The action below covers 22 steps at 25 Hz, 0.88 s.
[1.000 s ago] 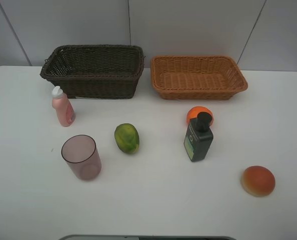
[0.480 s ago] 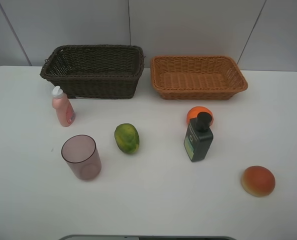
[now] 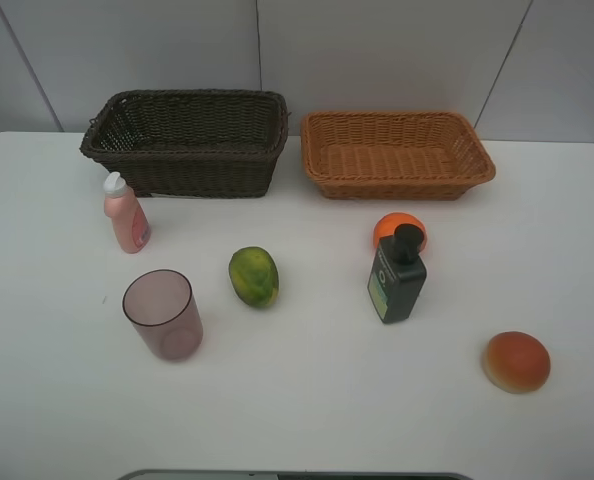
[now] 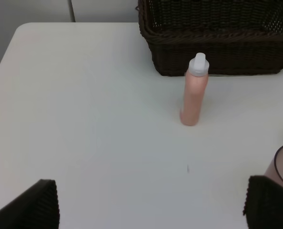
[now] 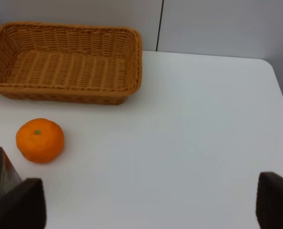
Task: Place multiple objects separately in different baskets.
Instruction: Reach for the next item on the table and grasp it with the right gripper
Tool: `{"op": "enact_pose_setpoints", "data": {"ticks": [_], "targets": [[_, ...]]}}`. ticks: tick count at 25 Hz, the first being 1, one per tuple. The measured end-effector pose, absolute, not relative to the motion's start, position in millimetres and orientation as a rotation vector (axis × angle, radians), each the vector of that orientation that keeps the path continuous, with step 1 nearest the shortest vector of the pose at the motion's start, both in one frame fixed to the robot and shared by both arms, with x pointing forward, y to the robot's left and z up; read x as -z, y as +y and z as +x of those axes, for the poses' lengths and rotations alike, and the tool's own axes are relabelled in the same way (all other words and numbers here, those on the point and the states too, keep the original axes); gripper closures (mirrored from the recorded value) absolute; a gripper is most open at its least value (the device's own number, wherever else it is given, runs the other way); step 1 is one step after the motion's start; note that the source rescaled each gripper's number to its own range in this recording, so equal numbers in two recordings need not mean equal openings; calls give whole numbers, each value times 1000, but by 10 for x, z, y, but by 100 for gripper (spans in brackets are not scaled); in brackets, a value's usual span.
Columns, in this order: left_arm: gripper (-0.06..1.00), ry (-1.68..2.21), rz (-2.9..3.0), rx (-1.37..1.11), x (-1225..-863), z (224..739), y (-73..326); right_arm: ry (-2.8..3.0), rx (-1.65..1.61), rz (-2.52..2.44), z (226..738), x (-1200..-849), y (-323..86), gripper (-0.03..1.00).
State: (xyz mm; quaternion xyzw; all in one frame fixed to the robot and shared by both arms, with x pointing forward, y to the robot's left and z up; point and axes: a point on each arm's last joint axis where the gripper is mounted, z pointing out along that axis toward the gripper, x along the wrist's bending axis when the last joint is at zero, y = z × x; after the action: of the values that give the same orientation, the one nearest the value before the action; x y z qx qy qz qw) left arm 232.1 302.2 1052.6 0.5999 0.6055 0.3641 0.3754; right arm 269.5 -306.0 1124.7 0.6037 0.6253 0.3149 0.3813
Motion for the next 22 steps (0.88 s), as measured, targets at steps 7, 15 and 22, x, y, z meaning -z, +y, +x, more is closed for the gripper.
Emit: {"op": "enact_pose_setpoints", "data": {"ticks": [7,15,22], "targets": [[-5,1550,1535,-932,-10526,2321,3022,1738,-702,1655,3485,-11366,-3015,10],[-5,1550,1535,-932,-10526,2321,3022,1923,-585,1755,4274,-10967,-2900,10],[-5,1550,1535,-932,-10526,2321,3022,2087,-469,1947,4549,-10573,-2750,10]]}}
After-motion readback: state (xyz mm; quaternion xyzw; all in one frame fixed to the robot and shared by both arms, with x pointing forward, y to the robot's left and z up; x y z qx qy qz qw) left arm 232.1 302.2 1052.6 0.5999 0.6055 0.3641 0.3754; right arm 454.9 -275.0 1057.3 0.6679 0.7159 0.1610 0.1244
